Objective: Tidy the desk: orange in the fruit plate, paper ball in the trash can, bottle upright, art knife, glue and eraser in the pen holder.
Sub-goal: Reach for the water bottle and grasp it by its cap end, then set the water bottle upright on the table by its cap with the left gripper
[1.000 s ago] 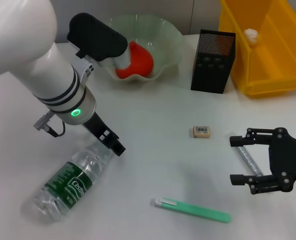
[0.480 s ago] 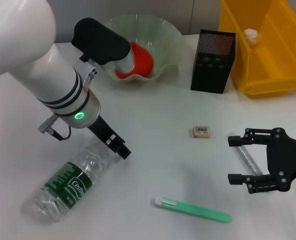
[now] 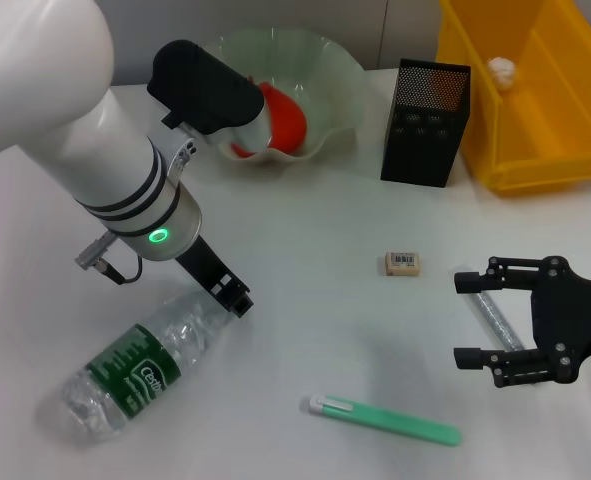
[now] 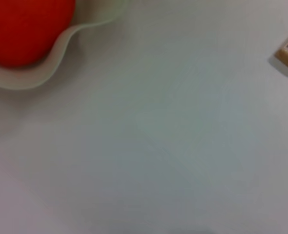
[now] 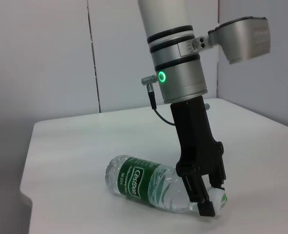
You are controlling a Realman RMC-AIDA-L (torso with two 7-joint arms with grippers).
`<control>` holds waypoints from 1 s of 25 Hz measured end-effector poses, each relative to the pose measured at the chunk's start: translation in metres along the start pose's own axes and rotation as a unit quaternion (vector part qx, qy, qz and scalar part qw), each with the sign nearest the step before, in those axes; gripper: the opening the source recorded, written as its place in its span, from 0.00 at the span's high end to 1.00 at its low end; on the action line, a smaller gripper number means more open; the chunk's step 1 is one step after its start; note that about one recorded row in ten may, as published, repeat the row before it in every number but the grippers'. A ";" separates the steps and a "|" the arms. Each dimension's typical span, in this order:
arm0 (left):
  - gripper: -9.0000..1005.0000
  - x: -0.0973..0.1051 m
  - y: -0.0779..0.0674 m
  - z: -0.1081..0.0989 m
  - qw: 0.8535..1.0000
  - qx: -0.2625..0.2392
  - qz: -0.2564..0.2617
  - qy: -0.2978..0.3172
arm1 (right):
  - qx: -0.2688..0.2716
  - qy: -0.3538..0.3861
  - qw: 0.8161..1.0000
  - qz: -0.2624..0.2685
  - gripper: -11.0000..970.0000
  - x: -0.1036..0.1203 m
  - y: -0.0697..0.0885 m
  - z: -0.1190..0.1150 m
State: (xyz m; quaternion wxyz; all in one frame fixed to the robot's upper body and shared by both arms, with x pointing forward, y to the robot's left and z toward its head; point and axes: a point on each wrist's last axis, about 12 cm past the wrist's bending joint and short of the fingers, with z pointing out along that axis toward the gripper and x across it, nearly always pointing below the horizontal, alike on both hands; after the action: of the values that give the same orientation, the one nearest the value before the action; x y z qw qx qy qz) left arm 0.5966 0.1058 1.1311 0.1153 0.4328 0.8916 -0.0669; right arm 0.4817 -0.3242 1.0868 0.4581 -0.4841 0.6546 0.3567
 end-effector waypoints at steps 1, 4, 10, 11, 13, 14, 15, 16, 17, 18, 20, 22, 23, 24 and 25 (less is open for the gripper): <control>0.55 0.000 0.000 0.000 1.000 -0.001 0.000 0.001 | 0.000 0.000 1.000 0.000 0.18 0.000 0.000 0.000; 0.56 0.001 0.000 0.001 1.000 -0.002 0.002 0.004 | 0.000 -0.001 1.000 0.000 0.18 0.000 0.000 0.000; 0.56 -0.001 -0.003 -0.004 1.000 -0.001 0.008 -0.008 | 0.001 -0.001 1.000 -0.001 0.18 0.000 0.000 0.000; 0.56 -0.002 -0.003 -0.007 1.000 0.000 0.009 -0.013 | 0.001 -0.001 1.000 -0.001 0.18 0.000 0.000 0.000; 0.56 -0.001 -0.004 -0.016 0.999 0.000 0.010 -0.034 | 0.002 -0.002 1.000 -0.001 0.18 0.000 0.000 0.000; 0.56 -0.001 -0.004 -0.016 0.999 0.000 0.010 -0.034 | 0.002 -0.002 1.000 -0.001 0.18 0.000 0.000 0.000; 0.56 -0.001 -0.003 -0.021 0.999 -0.001 0.008 -0.044 | 0.003 -0.002 1.000 0.000 0.18 0.000 -0.001 0.000; 0.56 0.001 -0.003 -0.025 0.998 -0.001 0.006 -0.054 | 0.003 -0.002 1.000 0.000 0.18 0.000 -0.001 0.000; 0.56 0.002 -0.001 -0.028 0.998 -0.002 0.003 -0.063 | 0.004 -0.002 1.000 0.001 0.18 -0.001 -0.001 -0.001; 0.56 0.009 0.003 -0.036 0.997 -0.001 -0.005 -0.082 | 0.004 -0.003 1.000 0.002 0.18 -0.001 -0.001 0.000; 0.56 0.012 0.005 -0.039 0.996 -0.001 -0.009 -0.090 | 0.004 -0.003 1.000 0.001 0.18 -0.002 -0.002 0.000; 0.56 0.021 0.009 -0.045 0.994 -0.002 -0.019 -0.108 | 0.004 -0.005 1.000 0.001 0.18 -0.003 -0.003 0.001; 0.57 0.029 0.013 -0.051 0.992 -0.005 -0.026 -0.125 | 0.002 -0.006 1.000 0.002 0.18 -0.004 -0.004 0.001; 0.56 0.029 0.013 -0.051 0.992 -0.005 -0.026 -0.125 | 0.002 -0.006 1.000 0.002 0.18 -0.004 -0.004 0.001; 0.56 0.034 0.015 -0.055 0.990 -0.007 -0.031 -0.137 | 0.001 -0.006 1.000 0.004 0.18 -0.005 -0.004 0.002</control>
State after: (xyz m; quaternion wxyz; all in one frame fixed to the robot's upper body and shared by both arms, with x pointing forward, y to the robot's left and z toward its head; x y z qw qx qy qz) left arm 0.5798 0.1530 1.1746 0.2378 0.3912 0.8805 -0.1229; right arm 0.4869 -0.3223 1.0909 0.4614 -0.4790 0.6540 0.3604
